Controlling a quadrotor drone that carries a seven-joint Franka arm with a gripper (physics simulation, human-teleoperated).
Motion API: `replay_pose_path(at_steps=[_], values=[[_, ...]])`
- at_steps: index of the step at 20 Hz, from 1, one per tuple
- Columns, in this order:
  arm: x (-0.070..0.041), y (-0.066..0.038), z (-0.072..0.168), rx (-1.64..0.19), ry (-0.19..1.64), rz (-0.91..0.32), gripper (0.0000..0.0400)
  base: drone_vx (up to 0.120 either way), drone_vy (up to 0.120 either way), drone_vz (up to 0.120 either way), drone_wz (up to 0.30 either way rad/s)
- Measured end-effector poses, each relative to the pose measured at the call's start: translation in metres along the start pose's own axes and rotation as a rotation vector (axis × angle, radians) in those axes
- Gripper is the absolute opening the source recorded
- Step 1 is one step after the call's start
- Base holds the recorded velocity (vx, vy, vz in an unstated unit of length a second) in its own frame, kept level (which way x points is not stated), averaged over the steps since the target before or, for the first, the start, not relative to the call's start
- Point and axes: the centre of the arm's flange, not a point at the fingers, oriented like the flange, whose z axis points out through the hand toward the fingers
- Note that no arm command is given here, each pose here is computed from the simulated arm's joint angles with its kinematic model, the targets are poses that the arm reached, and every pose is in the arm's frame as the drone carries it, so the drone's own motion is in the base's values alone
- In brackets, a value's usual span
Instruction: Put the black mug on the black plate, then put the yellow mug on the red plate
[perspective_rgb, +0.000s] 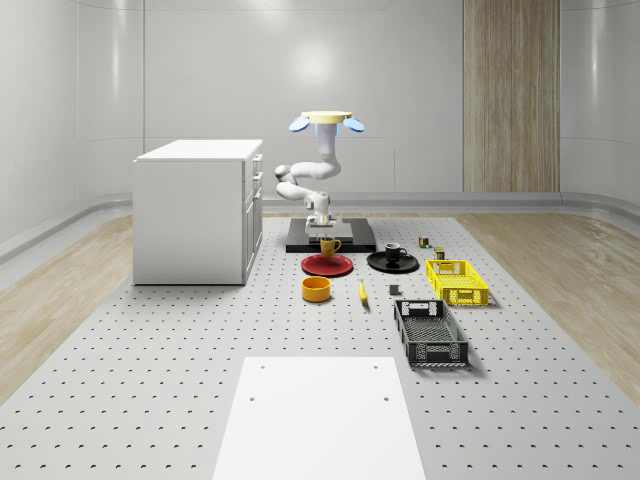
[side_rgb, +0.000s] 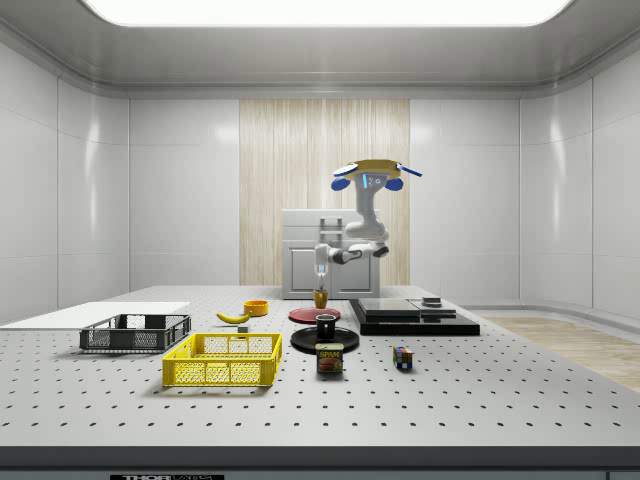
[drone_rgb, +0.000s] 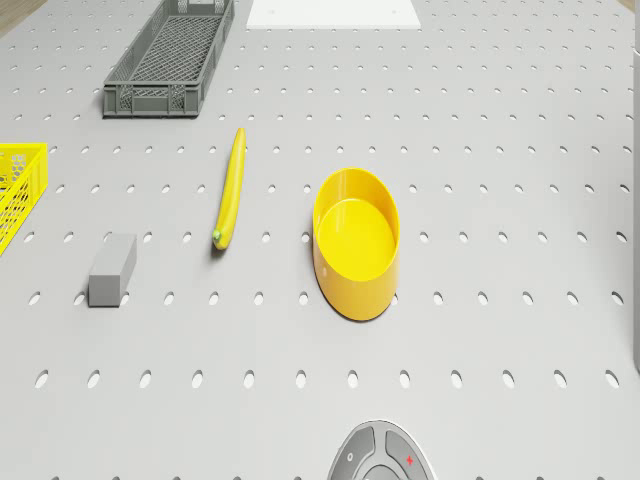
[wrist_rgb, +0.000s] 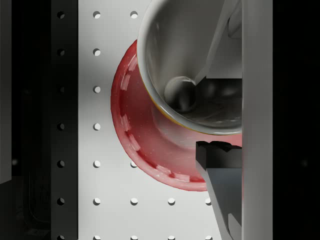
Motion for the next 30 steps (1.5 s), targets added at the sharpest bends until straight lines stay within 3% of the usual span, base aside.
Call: replay_pose_path(at_steps=[11,14,18,23,30], values=[[0.009,0.009,0.023,0.0,0.0,0.0,0.011,0.0,0.0,0.0,0.0],[0.01,0.01,0.025,0.0,0.0,0.0,0.0251,0.0,0.0,0.0,0.0],[0.01,0.01,0.014,0.0,0.0,0.0,0.0345,0.0,0.0,0.0,0.0],[0.01,0.01,-0.001,0.0,0.0,0.0,0.0384,0.0,0.0,0.0,0.0],[0.01,0.011,-0.008,0.0,0.0,0.0,0.0397,0.0,0.0,0.0,0.0]])
